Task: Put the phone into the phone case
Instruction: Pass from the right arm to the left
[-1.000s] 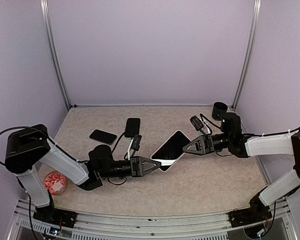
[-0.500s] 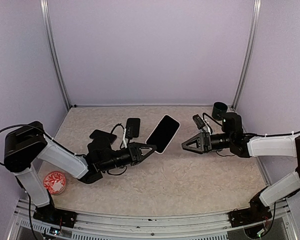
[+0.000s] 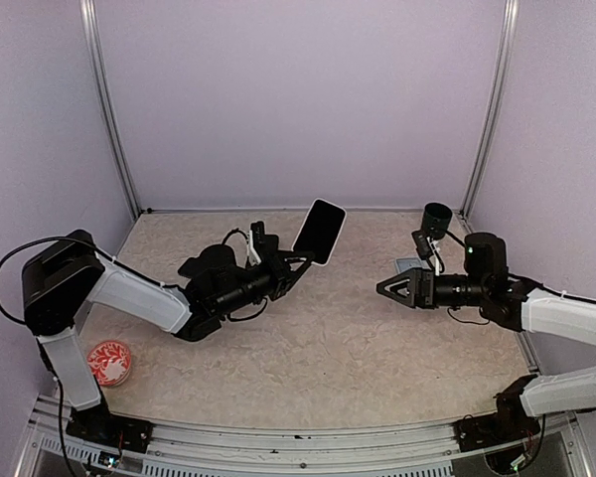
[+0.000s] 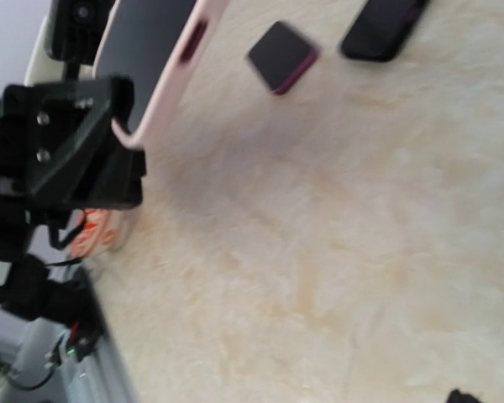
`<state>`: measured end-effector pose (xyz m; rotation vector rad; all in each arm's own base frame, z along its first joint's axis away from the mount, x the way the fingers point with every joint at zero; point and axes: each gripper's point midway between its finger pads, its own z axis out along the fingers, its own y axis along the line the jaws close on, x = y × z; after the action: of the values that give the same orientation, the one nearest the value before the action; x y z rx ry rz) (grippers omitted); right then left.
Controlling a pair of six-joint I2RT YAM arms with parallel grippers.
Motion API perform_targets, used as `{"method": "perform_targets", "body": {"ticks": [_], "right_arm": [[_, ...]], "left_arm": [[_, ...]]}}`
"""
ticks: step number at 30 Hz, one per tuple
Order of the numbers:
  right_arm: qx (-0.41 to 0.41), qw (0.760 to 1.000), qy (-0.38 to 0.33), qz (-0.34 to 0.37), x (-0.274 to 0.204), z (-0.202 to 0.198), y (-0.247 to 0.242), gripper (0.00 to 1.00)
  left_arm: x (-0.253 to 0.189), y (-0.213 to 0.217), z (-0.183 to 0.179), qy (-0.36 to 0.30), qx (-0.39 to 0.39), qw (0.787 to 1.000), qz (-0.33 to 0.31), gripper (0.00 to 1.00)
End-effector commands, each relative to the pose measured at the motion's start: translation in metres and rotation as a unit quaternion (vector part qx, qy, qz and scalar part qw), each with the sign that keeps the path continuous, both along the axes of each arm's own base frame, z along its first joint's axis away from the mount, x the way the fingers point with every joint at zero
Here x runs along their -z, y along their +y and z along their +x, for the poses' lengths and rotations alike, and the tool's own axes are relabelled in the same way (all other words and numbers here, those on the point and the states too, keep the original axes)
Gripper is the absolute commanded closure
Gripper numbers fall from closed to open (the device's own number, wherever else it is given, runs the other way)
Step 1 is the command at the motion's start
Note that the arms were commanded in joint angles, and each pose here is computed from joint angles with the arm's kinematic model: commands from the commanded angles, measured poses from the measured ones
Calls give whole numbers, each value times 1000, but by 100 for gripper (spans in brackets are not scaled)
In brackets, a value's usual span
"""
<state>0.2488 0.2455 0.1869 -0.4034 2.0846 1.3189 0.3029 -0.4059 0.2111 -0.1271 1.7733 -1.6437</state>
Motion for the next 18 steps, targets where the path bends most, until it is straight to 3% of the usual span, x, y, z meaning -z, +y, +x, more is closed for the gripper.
{"method": "perform_targets", "body": {"ticks": [1,18], "right_arm": [[60,998,0,-32,10,3,-21,0],[136,990,-12,-27,4,-9,-50,0]], "left_arm": [[-18,-9,27,19,-35,998,-40,100],[37,-60,90,169,-88,979,-76,100]]}}
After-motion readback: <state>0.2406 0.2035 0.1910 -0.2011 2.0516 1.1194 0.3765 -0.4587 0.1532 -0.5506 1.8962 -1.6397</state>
